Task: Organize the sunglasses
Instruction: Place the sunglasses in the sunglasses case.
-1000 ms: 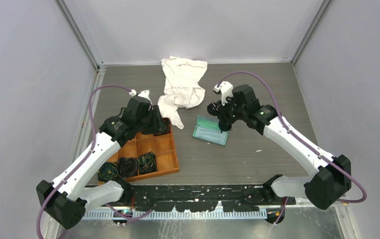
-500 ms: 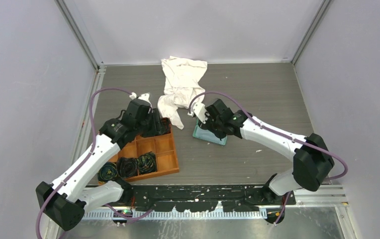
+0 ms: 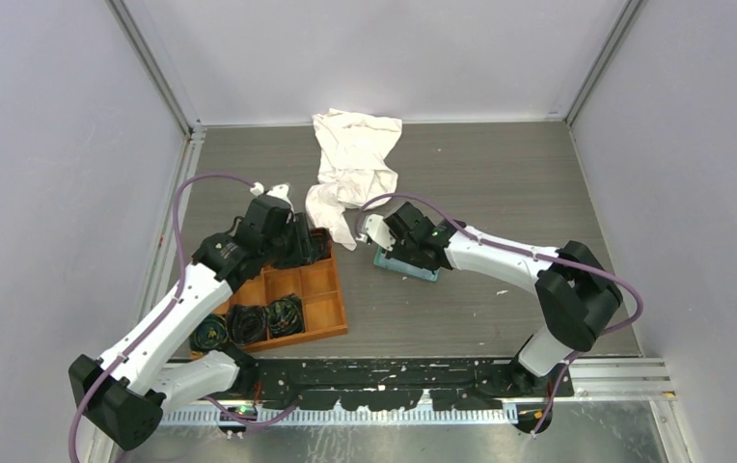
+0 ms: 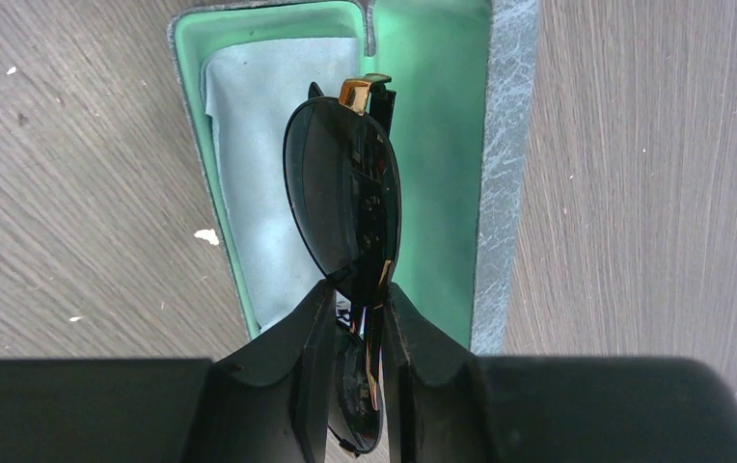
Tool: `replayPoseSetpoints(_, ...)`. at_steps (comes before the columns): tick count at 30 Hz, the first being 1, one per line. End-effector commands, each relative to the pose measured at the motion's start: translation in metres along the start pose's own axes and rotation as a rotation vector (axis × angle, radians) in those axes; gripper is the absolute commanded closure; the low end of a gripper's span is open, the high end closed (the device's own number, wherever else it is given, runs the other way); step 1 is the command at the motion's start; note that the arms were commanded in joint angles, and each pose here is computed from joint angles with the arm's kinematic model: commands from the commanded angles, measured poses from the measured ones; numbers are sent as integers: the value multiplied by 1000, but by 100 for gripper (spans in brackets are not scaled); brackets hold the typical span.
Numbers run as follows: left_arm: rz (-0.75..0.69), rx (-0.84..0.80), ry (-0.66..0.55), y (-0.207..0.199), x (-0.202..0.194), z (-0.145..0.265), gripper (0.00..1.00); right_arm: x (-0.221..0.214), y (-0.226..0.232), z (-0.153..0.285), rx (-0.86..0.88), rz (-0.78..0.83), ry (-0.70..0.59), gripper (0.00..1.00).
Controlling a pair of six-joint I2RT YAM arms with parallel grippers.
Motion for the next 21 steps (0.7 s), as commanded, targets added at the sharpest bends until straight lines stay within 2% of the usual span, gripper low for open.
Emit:
replayPoseSetpoints(1,20,-20,-34,-1,4,2,56,9,-9,-6,-57,31,-35,76)
replayPoseSetpoints(21,23,-6,-36,3,2,4,56,12,7,-17,63,43,-26,74)
Point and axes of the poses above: each gripper's point midway between its finger pads, its own z axis back along the fingers, its own y axis along the line the jaws close on, x = y × z, the point moved 4 cm from there along z, back along the fingers, and after that the axes turned 6 degrees about z, right-handed, at the moved point
